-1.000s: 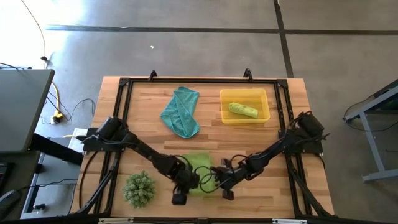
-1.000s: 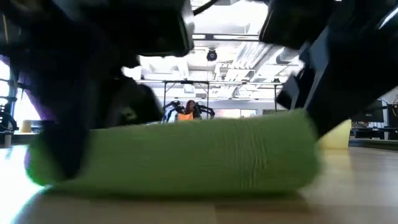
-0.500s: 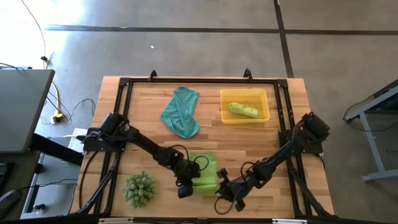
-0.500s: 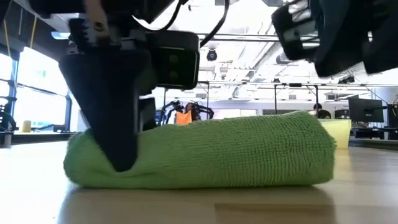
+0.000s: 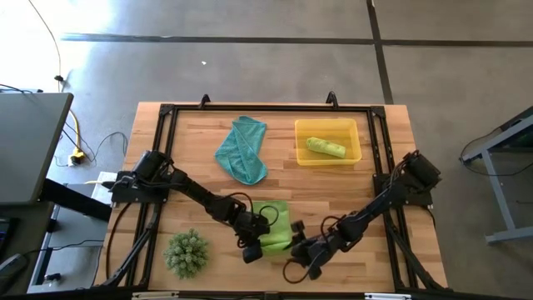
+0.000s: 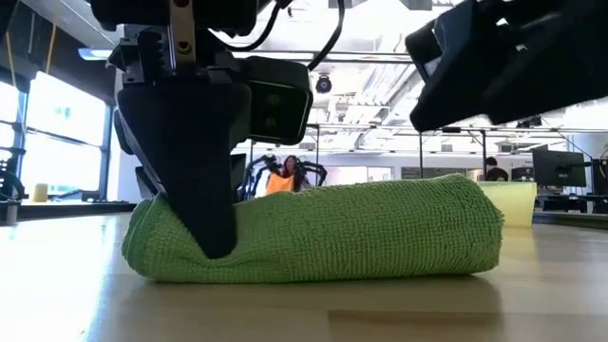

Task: Roll microfiber towels into tight, uniform cylinder then place into a basket
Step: Roll the green towel

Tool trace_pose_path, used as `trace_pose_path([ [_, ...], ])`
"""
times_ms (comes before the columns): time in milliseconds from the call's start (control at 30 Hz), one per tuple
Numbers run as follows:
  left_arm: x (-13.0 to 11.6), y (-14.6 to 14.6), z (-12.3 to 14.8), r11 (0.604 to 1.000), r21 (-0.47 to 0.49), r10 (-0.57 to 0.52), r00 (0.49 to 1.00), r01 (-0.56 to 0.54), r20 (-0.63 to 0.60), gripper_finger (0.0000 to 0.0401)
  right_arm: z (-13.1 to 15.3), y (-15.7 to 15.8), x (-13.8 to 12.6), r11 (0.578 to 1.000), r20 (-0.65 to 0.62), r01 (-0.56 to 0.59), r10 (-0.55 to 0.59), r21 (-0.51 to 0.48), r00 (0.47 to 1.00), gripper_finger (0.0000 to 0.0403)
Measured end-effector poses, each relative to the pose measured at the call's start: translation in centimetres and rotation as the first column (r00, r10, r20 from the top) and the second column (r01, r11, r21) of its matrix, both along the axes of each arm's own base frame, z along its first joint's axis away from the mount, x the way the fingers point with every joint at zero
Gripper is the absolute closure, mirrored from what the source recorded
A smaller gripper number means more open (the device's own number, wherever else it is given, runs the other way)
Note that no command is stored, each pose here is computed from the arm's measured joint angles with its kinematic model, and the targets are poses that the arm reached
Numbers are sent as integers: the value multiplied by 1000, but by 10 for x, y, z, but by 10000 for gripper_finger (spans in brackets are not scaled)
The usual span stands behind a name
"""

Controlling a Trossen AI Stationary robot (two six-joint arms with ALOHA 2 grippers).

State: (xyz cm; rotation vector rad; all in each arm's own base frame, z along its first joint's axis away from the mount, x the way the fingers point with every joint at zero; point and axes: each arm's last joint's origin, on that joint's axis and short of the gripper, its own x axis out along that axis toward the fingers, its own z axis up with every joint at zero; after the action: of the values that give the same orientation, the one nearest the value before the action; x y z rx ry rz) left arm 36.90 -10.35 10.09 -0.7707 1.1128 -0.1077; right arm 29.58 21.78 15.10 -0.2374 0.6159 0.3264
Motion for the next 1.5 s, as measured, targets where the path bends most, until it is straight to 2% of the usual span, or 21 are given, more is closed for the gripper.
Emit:
trace_pose_path([
  [133,0,0,0,1000,-8,21,1000,-21,-6,388,-6,1,-3,998,-35,-32,30,-51,999,231],
  [300,2,0,1,999,-12,32,999,-32,7,388,-23,-1,-3,992,-92,-41,30,-120,995,248],
  [400,2,0,1,999,-10,34,999,-34,10,388,-30,-2,-2,987,-91,-4,-11,-158,996,258],
  [733,3,0,1,999,-17,40,999,-40,15,381,-29,0,-2,986,-66,9,-20,-164,998,263],
  [833,3,0,1,999,-17,39,999,-39,15,382,-17,10,2,987,-35,-7,2,-160,999,263],
  [933,3,0,1,999,-18,39,999,-39,16,381,-13,13,2,973,-36,-14,6,-229,999,263],
  [1167,3,0,2,999,-19,39,999,-38,17,381,-19,1,2,961,-94,53,-82,-272,992,263],
  [1267,3,0,2,999,-20,38,999,-37,17,381,-19,-4,5,961,-97,70,-99,-268,990,262],
  [1500,3,0,2,999,-20,38,999,-37,17,381,-21,-11,8,982,-184,108,-137,-155,973,262],
])
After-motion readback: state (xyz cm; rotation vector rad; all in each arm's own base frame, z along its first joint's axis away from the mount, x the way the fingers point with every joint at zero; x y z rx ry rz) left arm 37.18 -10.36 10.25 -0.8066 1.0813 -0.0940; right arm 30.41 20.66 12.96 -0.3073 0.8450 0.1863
